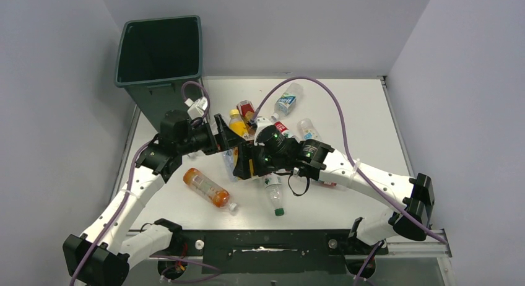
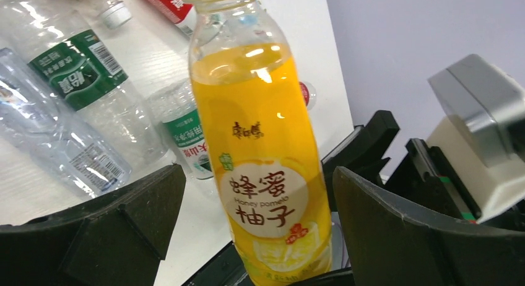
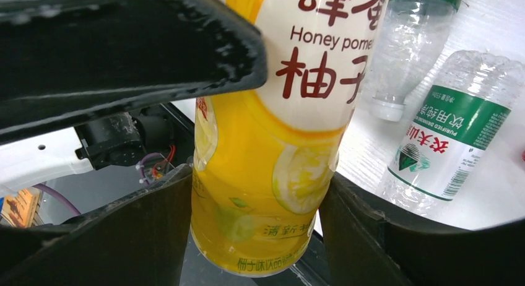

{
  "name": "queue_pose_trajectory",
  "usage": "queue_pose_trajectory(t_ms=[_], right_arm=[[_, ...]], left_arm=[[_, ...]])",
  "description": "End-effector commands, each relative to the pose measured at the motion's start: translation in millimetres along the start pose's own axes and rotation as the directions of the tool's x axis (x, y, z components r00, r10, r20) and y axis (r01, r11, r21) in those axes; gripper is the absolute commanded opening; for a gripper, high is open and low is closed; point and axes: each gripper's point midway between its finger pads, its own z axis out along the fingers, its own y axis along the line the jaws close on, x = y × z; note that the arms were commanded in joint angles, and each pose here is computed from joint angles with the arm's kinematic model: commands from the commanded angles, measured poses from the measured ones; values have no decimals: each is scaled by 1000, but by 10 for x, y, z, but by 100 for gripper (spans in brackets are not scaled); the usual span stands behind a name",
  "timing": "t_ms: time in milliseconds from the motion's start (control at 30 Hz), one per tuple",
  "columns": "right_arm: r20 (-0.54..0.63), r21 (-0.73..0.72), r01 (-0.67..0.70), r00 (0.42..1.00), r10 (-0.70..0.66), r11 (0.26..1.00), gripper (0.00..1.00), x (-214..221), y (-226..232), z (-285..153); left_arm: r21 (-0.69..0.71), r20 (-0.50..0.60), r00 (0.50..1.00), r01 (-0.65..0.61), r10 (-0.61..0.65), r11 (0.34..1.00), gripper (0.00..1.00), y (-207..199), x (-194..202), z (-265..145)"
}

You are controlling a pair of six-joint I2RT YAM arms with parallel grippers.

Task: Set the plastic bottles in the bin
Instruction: Pick up the plastic bottle at the center of the board.

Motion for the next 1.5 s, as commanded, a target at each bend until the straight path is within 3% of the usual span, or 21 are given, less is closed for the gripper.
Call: queue_pose_trajectory(t_ms=[0, 133, 633, 833, 1033, 1200, 1467], right_arm=[[100, -93, 24, 995, -15, 995, 49, -300, 294, -155], [98, -107, 30, 995, -20, 994, 49, -294, 354, -146], [106, -134, 46, 994, -32, 990, 50, -299, 513, -129], [110, -116, 34, 994, -21, 993, 79, -286, 488, -166], [114, -104, 18, 993, -6, 994, 94, -228, 446, -236], [130, -95, -6, 991, 18, 995, 100, -177, 392, -345], [149, -74, -51, 987, 61, 996, 98, -35, 216, -504]], left_arm=[[-26, 63, 997, -51, 52, 998, 91, -48, -196, -48], [-25, 73, 996, -42, 44, 999, 90, -42, -212, -31], [-23, 72, 997, -33, 34, 999, 55, -51, -243, 17], [-26, 82, 995, -59, 61, 998, 52, -139, -379, 11], [-31, 89, 991, -97, 99, 995, 52, -258, -598, 12], [-39, 115, 984, -135, 139, 990, 52, -357, -851, -52], [-54, 206, 959, -188, 195, 981, 51, -484, -1524, -320]])
